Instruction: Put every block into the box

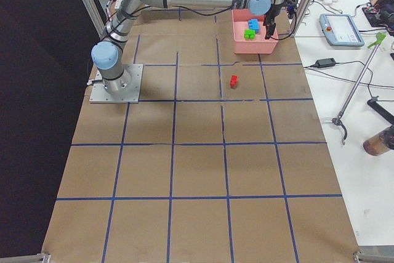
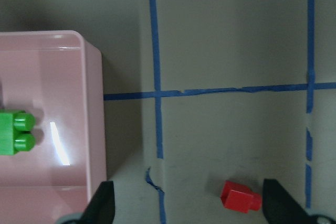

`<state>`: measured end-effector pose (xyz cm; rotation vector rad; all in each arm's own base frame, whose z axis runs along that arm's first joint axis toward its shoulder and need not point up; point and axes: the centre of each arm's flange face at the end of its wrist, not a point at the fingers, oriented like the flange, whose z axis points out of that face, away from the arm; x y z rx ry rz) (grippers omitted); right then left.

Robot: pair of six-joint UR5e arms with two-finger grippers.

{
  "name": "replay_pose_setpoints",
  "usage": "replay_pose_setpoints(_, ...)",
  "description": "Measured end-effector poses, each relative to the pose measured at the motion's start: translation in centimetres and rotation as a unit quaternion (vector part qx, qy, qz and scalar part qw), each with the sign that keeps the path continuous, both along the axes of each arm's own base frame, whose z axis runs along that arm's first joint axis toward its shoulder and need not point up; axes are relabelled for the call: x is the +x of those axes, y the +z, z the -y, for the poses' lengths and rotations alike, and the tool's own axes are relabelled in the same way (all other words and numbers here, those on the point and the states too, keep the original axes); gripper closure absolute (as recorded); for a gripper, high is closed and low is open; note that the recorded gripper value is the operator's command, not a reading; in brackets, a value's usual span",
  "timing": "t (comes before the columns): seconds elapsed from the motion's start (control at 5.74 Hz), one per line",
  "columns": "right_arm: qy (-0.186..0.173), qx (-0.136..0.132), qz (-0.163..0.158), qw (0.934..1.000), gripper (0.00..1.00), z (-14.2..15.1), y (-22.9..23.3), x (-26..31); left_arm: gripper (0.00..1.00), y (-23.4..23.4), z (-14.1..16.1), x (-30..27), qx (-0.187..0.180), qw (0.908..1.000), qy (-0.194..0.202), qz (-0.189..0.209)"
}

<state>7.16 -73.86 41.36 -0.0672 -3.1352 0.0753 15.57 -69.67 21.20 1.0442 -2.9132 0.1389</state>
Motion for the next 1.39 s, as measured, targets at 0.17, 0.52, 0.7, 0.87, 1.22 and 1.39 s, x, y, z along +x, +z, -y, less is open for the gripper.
replay_pose_setpoints(0.17, 0.008, 0.014, -0.004, 0.9999, 0.01, -1.4, -0.7, -4.0, 1.0, 2.6, 0.2, -3.9, -0.009, 0.9996, 0.024, -0.012)
replay_pose_setpoints(0.52, 0.079, 0.031, -0.003, 0.9964, 0.01, -3.8, -3.8, -9.0, 1.0, 6.8, 0.9, -19.0, -0.026, 0.9941, 0.1, -0.034)
replay_pose_setpoints(0.7, 0.116, 0.041, 0.0, 0.9924, 0.01, -4.6, -5.6, -9.9, 1.0, 7.8, 0.7, -27.3, -0.032, 0.9864, 0.152, -0.054)
replay_pose_setpoints(0.87, 0.16, 0.055, 0.005, 0.9855, 0.01, -5.3, -7.3, -10.2, 0.94, 8.6, 0.7, -35.4, -0.039, 0.9775, 0.194, -0.074)
replay_pose_setpoints(1.22, 0.261, 0.081, 0.021, 0.9617, 0.01, -6.9, -10.9, -9.8, 0.19, 7.2, 1.5, -47.7, -0.037, 0.9647, 0.238, -0.106)
replay_pose_setpoints(1.39, 0.309, 0.077, 0.021, 0.9477, 0.01, -7.8, -13.3, -9.6, 0.06, 6.6, 2.1, -50.2, -0.035, 0.9624, 0.242, -0.119)
